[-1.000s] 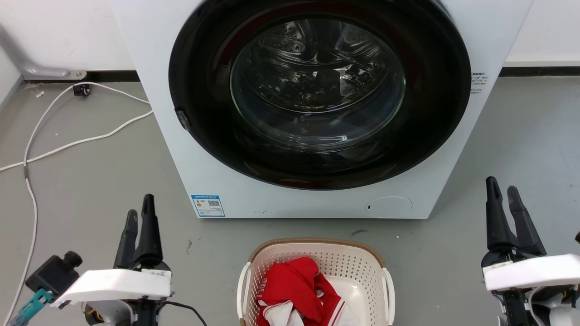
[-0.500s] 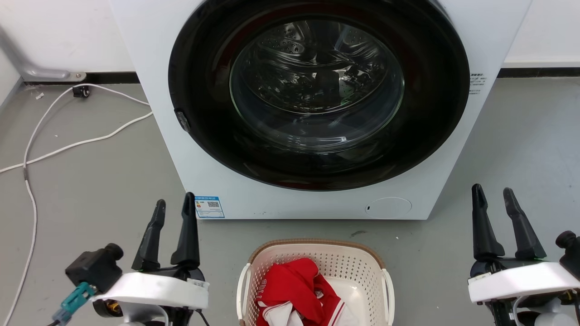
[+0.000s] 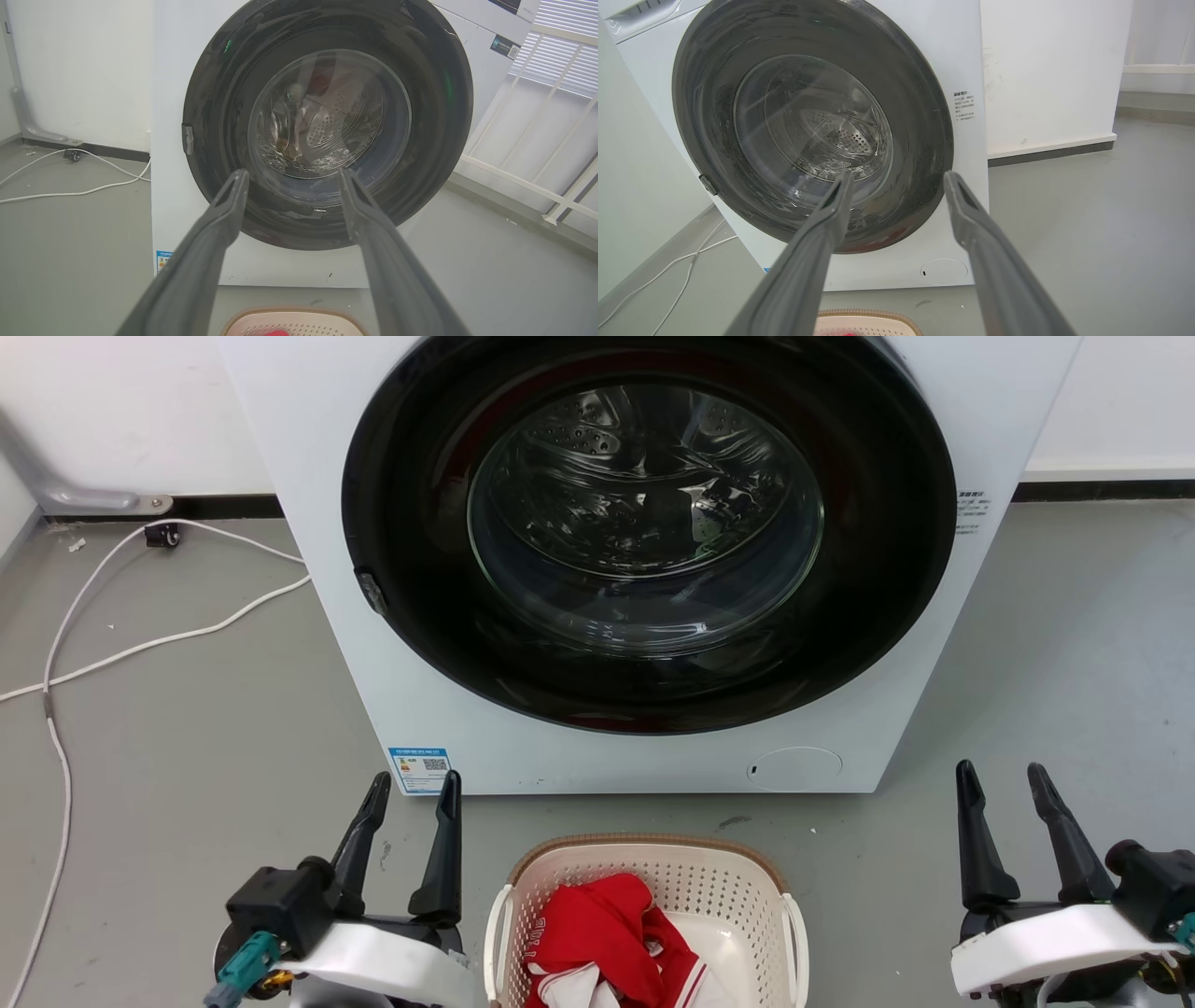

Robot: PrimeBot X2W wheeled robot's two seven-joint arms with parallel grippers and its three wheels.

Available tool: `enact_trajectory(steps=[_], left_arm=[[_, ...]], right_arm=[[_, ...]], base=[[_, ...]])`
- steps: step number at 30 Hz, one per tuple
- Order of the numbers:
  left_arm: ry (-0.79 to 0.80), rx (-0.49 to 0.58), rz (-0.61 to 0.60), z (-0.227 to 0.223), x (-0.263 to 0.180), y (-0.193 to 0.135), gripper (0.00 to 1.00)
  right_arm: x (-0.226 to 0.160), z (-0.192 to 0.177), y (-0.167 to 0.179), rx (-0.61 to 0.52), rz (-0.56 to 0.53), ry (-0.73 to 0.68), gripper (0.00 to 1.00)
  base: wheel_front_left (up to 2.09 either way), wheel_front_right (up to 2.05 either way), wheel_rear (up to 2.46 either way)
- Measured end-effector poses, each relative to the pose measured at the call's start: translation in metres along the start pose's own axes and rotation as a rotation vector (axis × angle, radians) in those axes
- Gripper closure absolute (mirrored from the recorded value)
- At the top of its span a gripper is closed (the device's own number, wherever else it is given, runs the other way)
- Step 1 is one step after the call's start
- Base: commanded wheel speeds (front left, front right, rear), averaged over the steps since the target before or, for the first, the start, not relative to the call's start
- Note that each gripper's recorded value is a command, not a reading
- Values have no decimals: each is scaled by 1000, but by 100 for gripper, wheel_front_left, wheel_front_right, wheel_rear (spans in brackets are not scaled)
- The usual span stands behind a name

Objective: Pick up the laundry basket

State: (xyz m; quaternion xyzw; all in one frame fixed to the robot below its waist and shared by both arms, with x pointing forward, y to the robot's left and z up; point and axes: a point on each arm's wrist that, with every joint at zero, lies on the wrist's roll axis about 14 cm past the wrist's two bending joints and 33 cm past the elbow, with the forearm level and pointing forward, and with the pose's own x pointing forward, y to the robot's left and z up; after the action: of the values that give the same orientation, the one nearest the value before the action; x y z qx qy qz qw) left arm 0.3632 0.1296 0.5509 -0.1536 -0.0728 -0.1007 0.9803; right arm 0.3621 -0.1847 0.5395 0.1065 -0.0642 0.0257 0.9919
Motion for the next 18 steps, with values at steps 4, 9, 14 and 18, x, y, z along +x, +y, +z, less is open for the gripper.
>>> enact_trajectory(steps=[4,9,14,18], left_arm=[[33,80,-2,-12,-4,-2,0],[44,144,-32,-16,-6,-8,0],[49,194,-53,-19,-7,-13,0],[58,214,-58,-24,-9,-14,0]], right_arm=[[-6,-11,-7,-65,-14,23,0],[-7,-14,-7,-104,-10,29,0],[-7,-13,-4,-140,3,23,0],[-6,-12,-2,-174,15,16,0]], base=[[0,0,0],[0,0,0],[0,0,0],[0,0,0]])
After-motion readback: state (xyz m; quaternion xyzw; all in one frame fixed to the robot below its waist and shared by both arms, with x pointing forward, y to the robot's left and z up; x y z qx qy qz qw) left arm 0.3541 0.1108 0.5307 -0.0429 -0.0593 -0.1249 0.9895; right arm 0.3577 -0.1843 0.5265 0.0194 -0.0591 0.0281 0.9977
